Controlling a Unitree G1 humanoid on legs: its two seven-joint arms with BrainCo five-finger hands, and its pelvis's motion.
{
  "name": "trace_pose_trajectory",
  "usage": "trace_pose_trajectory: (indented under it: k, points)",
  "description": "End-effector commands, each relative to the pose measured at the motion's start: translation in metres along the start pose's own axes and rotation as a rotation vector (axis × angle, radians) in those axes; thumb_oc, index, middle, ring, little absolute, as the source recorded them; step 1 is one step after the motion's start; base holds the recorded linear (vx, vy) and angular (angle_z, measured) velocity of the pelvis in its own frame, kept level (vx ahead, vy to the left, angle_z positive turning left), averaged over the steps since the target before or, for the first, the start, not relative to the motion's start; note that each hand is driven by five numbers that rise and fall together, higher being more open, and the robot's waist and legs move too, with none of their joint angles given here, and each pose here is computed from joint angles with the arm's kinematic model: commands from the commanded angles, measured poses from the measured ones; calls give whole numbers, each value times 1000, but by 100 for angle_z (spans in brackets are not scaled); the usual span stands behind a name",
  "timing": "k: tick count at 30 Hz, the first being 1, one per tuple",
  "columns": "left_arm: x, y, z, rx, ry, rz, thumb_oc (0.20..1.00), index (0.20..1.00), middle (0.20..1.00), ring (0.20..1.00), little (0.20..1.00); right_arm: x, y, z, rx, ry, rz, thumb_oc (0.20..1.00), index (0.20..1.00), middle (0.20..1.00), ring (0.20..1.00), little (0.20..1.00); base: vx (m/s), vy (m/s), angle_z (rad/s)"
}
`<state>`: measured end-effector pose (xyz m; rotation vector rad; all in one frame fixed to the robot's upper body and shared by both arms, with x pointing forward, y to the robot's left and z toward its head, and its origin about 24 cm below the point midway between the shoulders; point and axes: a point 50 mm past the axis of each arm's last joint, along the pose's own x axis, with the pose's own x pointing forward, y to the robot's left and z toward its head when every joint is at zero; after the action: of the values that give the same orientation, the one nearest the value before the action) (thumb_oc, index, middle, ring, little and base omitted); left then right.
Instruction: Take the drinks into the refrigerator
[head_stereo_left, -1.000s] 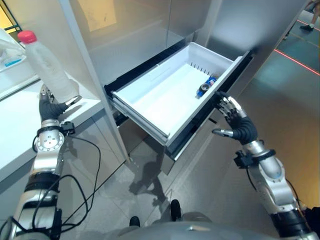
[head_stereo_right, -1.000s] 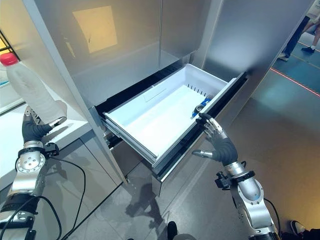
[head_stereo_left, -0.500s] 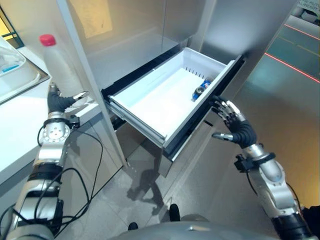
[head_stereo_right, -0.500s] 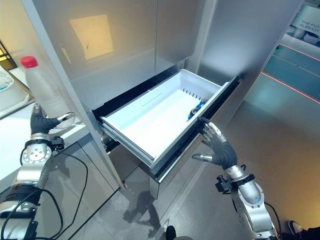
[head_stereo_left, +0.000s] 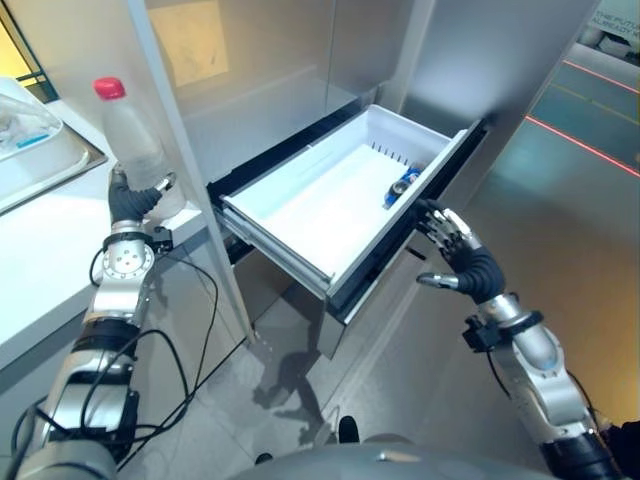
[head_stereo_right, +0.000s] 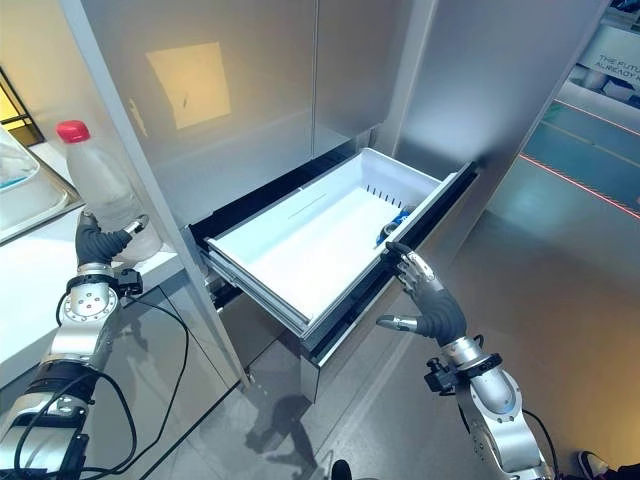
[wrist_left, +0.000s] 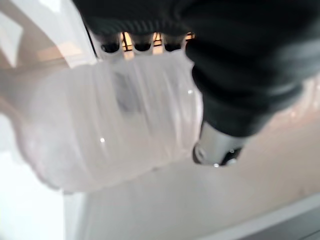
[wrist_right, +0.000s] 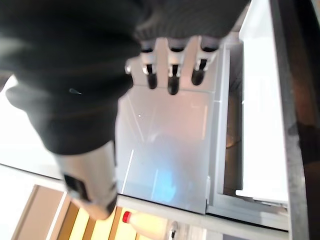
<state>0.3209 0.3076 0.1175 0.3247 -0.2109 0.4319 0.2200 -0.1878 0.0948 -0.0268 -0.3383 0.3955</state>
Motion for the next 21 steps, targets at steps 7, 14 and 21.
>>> trace_pose_trajectory:
  k: [7, 14, 21]
  points:
    - [26, -37, 45, -22, -158, -106, 200, 200, 200, 200, 200, 20, -2, 36, -35, -197, 33, 1000, 1000, 1000, 1000, 1000, 0, 0, 0]
    - [3, -41, 61, -168, -282, -203, 200, 200, 200, 200, 200, 28, -19, 45, -136, -210, -1, 1000, 1000, 1000, 1000, 1000, -21, -8, 0]
    - [-37, -23, 96, -159, -511, -434, 200, 200, 200, 200, 200, 40, -68, 49, -114, -129, -33, 1000, 1000, 1000, 1000, 1000, -35, -9, 6]
